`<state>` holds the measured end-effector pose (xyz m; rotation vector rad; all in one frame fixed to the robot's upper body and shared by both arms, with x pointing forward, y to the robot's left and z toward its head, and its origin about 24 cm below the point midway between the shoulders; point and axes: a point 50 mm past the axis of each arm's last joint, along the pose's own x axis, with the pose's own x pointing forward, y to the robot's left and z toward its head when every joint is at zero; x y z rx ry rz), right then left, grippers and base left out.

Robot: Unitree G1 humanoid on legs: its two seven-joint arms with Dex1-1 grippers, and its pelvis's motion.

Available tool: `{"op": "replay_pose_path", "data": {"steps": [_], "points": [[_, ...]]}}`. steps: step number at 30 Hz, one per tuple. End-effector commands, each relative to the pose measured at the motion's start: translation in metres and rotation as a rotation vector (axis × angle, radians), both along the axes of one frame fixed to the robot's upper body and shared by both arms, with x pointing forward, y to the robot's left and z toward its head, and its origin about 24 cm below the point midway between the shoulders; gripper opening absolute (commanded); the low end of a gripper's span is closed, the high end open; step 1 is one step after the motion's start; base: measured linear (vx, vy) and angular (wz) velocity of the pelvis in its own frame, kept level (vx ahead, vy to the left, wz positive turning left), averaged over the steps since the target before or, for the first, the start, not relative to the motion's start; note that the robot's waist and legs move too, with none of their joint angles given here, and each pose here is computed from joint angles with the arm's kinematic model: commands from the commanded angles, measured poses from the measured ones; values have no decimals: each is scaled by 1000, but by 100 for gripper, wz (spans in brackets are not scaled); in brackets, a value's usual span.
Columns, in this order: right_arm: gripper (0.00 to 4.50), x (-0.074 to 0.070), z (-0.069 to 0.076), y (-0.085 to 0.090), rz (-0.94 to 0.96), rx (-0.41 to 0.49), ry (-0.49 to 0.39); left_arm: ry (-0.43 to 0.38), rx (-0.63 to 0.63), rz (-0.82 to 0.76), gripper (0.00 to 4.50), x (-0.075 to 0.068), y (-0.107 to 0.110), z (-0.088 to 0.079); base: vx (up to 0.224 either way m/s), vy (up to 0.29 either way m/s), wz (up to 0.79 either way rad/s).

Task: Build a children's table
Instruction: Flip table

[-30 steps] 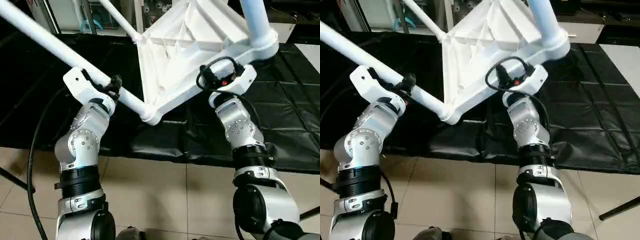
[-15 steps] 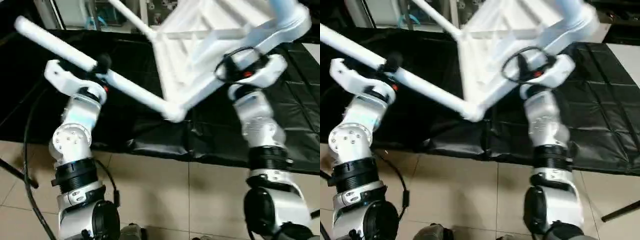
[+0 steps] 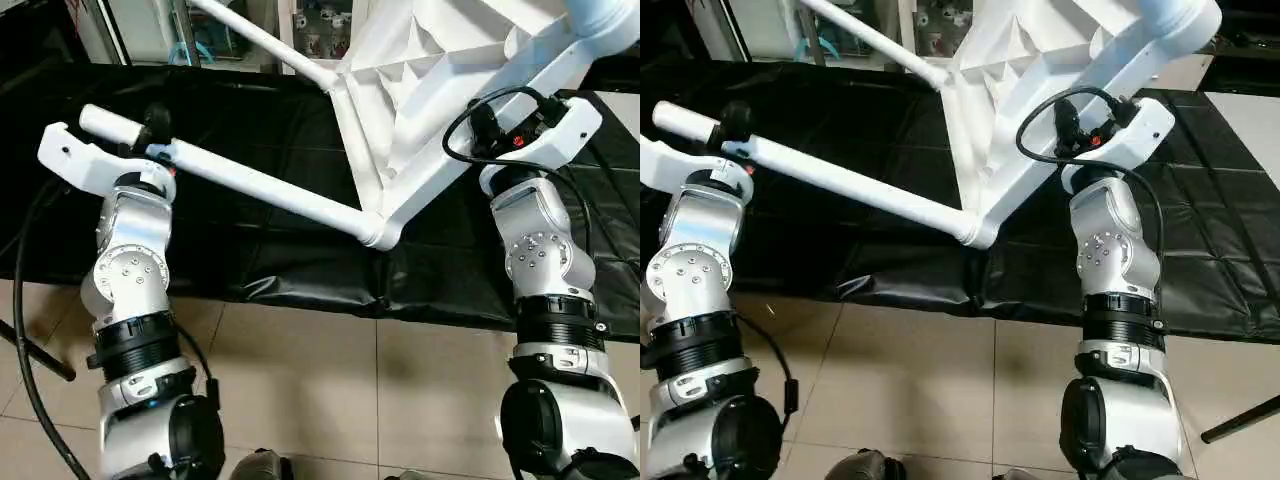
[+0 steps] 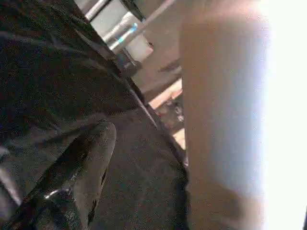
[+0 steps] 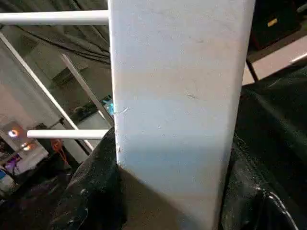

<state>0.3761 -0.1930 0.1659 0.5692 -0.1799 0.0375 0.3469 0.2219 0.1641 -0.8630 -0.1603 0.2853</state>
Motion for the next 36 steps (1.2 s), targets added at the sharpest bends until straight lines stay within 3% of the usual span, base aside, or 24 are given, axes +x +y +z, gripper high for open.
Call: {"op": "replay_pose_path", "data": {"steps": [1,6,13,18,20,24,27,32,36], "points": [[196,-15,48,-53,-246,3,-184,84,-7,279,415,-18,54,-14,0,0,0],[195,-16,55,-56,-292,-51,-201,93,7,294,415,-16,60,-16,0,0,0],[191,-11,62,-47,-360,-128,-201,138,59,204,415,-6,42,-27,0,0,0],[179,-2,63,-29,-393,-194,-188,126,202,43,415,0,8,-27,0,0,0],[179,5,60,-18,-397,-233,-149,91,442,-153,415,0,-24,-24,0,0,0],[171,10,61,-9,-391,-273,-149,30,486,-233,415,-2,-40,-17,0,0,0],[170,11,60,-7,-400,-298,-149,34,481,-220,415,-2,-38,-15,0,0,0],[169,17,52,3,-383,-376,-125,129,527,-149,415,-6,-21,-24,0,0,0],[167,18,51,5,-385,-372,-124,182,489,-50,415,-8,-5,-28,0,0,0]]}}
